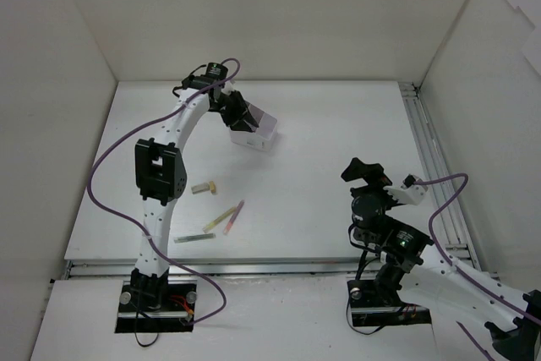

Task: Sort the stationery into containers
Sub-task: Place the pen in the storage box, then pick up the pen from the center of the board.

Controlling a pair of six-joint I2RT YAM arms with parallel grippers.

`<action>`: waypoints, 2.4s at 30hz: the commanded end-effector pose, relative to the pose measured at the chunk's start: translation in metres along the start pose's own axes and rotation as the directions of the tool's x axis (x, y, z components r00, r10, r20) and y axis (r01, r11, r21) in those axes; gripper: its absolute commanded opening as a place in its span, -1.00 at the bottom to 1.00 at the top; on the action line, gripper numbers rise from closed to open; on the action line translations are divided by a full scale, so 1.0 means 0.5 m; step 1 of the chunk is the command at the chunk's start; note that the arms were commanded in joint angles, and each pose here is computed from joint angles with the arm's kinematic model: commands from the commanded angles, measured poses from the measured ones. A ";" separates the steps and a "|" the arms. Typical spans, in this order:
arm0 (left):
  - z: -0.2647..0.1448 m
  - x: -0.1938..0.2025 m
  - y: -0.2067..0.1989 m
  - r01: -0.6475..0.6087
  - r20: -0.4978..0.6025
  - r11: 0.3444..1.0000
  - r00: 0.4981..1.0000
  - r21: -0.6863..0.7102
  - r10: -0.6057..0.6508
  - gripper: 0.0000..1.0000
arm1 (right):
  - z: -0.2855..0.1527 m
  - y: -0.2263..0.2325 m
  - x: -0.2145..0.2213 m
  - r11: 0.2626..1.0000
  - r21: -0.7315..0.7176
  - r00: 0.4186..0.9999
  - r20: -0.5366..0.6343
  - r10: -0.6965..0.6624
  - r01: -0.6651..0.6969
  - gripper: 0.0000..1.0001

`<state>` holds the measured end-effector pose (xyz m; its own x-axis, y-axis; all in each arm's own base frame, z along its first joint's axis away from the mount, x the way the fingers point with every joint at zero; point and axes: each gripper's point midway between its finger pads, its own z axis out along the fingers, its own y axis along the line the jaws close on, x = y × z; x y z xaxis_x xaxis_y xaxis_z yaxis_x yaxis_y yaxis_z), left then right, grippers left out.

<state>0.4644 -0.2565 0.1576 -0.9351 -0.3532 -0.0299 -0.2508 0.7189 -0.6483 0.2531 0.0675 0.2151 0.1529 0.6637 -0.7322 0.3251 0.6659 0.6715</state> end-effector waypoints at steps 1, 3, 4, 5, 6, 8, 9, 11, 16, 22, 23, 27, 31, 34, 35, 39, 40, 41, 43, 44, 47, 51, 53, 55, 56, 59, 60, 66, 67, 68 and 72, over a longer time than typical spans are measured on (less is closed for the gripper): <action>-0.054 -0.024 -0.059 -0.056 0.069 0.993 0.996 0.100 0.049 -0.50 | 0.005 -0.008 -0.034 0.999 0.034 0.997 0.079 0.021 -0.024 0.86; -0.063 -0.024 -0.063 -0.075 0.084 0.992 0.994 0.103 0.066 -0.26 | 0.005 -0.004 -0.035 0.999 0.033 0.997 0.078 0.021 -0.024 0.86; -0.067 -0.027 -0.069 -0.088 0.097 0.990 0.992 0.113 0.078 -0.20 | 0.005 -0.003 -0.034 0.999 0.032 0.997 0.076 0.018 -0.020 0.86; -0.073 -0.027 -0.074 -0.101 0.105 0.988 0.990 0.120 0.088 -0.16 | 0.006 -0.002 -0.032 0.999 0.034 0.997 0.073 0.006 -0.009 0.86; -0.080 -0.022 -0.077 -0.107 0.110 0.986 0.990 0.125 0.094 -0.11 | 0.005 0.003 -0.033 1.000 0.030 0.998 0.068 0.000 -0.002 0.86; -0.091 -0.023 -0.082 -0.139 0.131 0.982 0.984 0.130 0.122 -0.02 | 0.007 0.009 -0.027 0.999 0.027 0.998 0.056 -0.025 0.024 0.87; -0.104 -0.014 -0.097 -0.164 0.144 0.977 0.979 0.137 0.144 0.08 | 0.006 0.019 -0.028 0.999 0.018 0.998 0.045 -0.039 0.038 0.88; -0.114 -0.004 -0.105 -0.211 0.161 0.969 0.968 0.128 0.190 0.22 | 0.008 0.037 -0.017 0.997 -0.004 0.996 0.020 -0.081 0.081 0.90; -0.168 0.052 -0.126 -0.355 0.219 0.934 0.916 0.050 0.336 0.36 | 0.003 0.135 0.020 0.939 -0.212 0.958 -0.040 -0.285 0.271 0.93; -0.276 0.104 -0.053 -0.401 0.380 0.900 0.816 -0.171 0.436 0.39 | -0.065 0.263 0.159 0.544 -0.690 0.736 -0.023 -0.676 0.478 0.96; -0.307 0.139 -0.034 -0.407 0.409 0.887 0.787 -0.216 0.461 0.43 | -0.097 0.301 0.210 0.419 -0.798 0.675 -0.021 -0.738 0.433 0.96; -0.430 0.165 0.065 -0.246 0.590 0.873 0.657 -0.421 0.470 0.67 | -0.155 0.334 0.345 0.197 -0.917 0.527 0.017 -0.849 0.347 0.96; -0.538 0.201 0.157 -0.048 0.764 0.914 0.533 -0.403 0.365 0.76 | -0.152 0.365 0.446 0.350 -0.881 0.491 -0.162 -0.856 0.319 0.96; -0.564 0.236 0.199 -0.029 0.825 0.944 0.478 -0.329 0.302 0.96 | -0.136 0.365 0.490 0.522 -0.758 0.504 -0.298 -0.811 0.391 0.96; -0.569 0.253 0.219 -0.037 0.833 0.949 0.469 -0.312 0.292 0.99 | -0.126 0.371 0.488 0.634 -0.667 0.566 -0.369 -0.737 0.391 0.96; -0.571 0.282 0.258 -0.022 0.847 0.960 0.465 -0.279 0.257 0.99 | -0.106 0.315 0.523 0.790 -0.468 0.618 -0.501 -0.606 0.396 0.96; -0.570 0.289 0.272 -0.006 0.843 0.958 0.473 -0.288 0.256 0.99 | -0.109 0.310 0.531 0.807 -0.451 0.622 -0.521 -0.584 0.380 0.96; -0.571 0.295 0.283 0.013 0.851 0.962 0.471 -0.272 0.234 0.99 | -0.112 0.301 0.547 0.817 -0.435 0.622 -0.534 -0.573 0.379 0.96; -0.567 0.301 0.298 0.031 0.847 0.960 0.478 -0.279 0.231 0.99 | -0.115 0.296 0.566 0.842 -0.402 0.629 -0.562 -0.537 0.359 0.96; -0.564 0.303 0.302 0.037 0.848 0.961 0.480 -0.273 0.223 0.99 | -0.118 0.292 0.586 0.843 -0.396 0.616 -0.576 -0.537 0.365 0.96; -0.560 0.307 0.308 0.046 0.841 0.959 0.494 -0.281 0.222 0.99 | -0.115 0.270 0.620 0.872 -0.332 0.616 -0.617 -0.489 0.360 0.93; -0.548 0.305 0.316 0.061 0.828 0.951 0.511 -0.303 0.231 0.99 | -0.120 0.265 0.643 0.895 -0.294 0.624 -0.642 -0.446 0.337 0.76; -0.532 0.303 0.311 0.028 0.806 0.945 0.531 -0.324 0.261 0.99 | -0.115 0.281 0.655 0.894 -0.300 0.624 -0.641 -0.447 0.332 0.69; -0.525 0.303 0.316 0.029 0.794 0.939 0.544 -0.342 0.272 0.99 | -0.119 0.278 0.673 0.895 -0.300 0.608 -0.658 -0.445 0.330 0.53; -0.522 0.301 0.318 0.034 0.790 0.936 0.547 -0.351 0.277 1.00 | -0.124 0.281 0.681 0.902 -0.295 0.601 -0.674 -0.429 0.314 0.47; -0.520 0.300 0.326 0.050 0.791 0.932 0.546 -0.360 0.276 0.99 | -0.140 0.268 0.704 0.912 -0.283 0.567 -0.717 -0.407 0.297 0.27; -0.520 0.300 0.325 0.047 0.790 0.931 0.547 -0.361 0.278 0.99 | -0.142 0.267 0.706 0.911 -0.284 0.564 -0.718 -0.408 0.297 0.20; -0.523 0.301 0.322 0.036 0.800 0.938 0.535 -0.344 0.273 0.99 | -0.152 0.224 0.706 0.900 -0.272 0.519 -0.744 -0.422 0.342 0.13; -0.522 0.301 0.324 0.036 0.800 0.938 0.535 -0.344 0.273 0.99 | -0.157 0.214 0.709 0.897 -0.271 0.501 -0.755 -0.424 0.350 0.12; -0.522 0.301 0.323 0.036 0.801 0.939 0.533 -0.342 0.272 0.99 | -0.164 0.210 0.713 0.895 -0.274 0.489 -0.761 -0.425 0.351 0.05; -0.519 0.300 0.325 0.036 0.799 0.937 0.535 -0.347 0.275 0.99 | -0.169 0.186 0.713 0.889 -0.255 0.471 -0.774 -0.423 0.379 -0.23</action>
<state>0.2112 -0.0358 0.2388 -0.3932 -0.4700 -0.7903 -0.3637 0.8689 -0.3358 0.2659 0.3992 0.0247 -0.7834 0.2766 -0.5566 0.0779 0.9322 0.3536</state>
